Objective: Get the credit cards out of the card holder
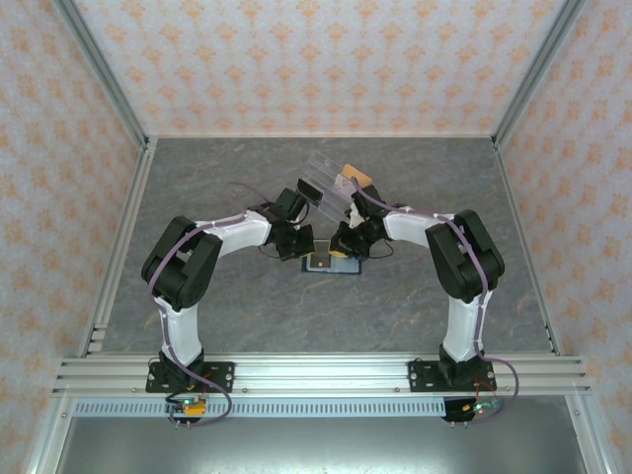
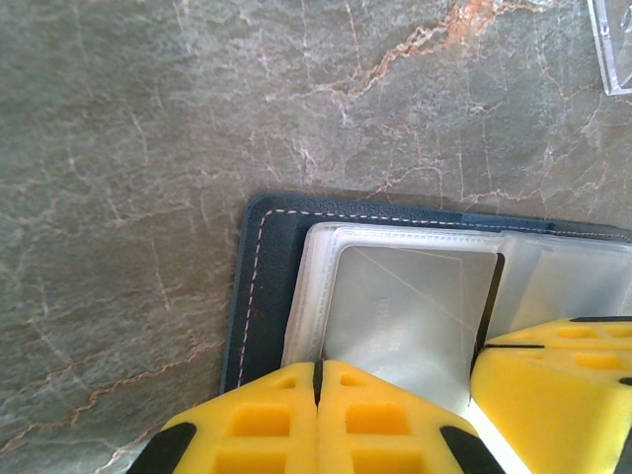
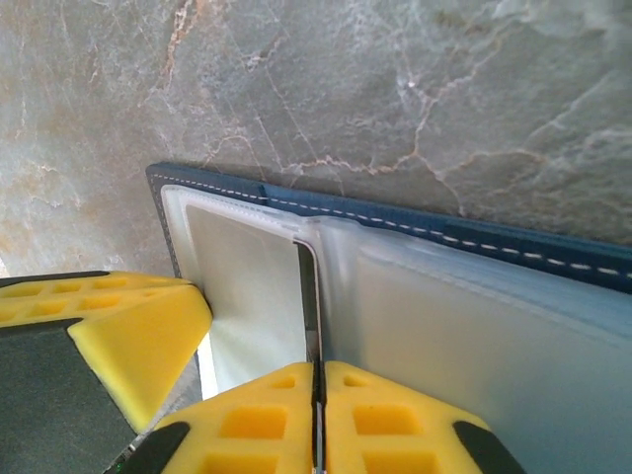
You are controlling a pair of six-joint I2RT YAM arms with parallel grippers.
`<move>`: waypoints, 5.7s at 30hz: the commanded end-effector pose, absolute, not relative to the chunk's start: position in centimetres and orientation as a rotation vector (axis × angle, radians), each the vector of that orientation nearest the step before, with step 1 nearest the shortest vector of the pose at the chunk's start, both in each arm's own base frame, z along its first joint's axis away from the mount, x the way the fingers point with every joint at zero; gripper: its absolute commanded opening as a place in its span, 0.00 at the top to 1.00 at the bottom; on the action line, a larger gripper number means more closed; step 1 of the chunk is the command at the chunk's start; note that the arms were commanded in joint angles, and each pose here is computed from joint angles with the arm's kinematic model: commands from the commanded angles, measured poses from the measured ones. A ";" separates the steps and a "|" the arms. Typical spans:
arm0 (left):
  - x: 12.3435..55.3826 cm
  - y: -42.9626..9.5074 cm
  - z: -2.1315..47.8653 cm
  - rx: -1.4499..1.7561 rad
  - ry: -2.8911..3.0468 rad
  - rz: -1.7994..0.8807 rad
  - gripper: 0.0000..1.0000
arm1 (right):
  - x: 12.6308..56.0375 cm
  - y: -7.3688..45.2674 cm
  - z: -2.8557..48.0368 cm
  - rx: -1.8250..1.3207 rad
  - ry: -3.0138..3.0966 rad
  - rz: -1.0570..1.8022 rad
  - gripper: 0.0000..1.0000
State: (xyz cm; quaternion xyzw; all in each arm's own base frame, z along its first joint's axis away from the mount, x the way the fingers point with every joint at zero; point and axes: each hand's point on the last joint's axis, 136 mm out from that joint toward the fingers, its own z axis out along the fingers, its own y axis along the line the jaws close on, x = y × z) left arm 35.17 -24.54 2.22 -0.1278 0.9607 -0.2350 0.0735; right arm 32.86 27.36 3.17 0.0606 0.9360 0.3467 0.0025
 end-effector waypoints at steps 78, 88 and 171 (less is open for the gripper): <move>34.0 -25.2 1.0 -0.362 2.948 -0.719 0.92 | 33.8 27.9 5.8 0.220 2.761 1.417 0.83; 33.7 -24.9 0.6 -0.363 2.967 -0.687 0.94 | 34.0 28.5 4.3 0.258 2.804 1.357 0.81; 41.4 -21.3 22.8 -0.613 2.064 -1.506 1.00 | 37.6 31.4 25.0 0.085 2.121 1.966 0.93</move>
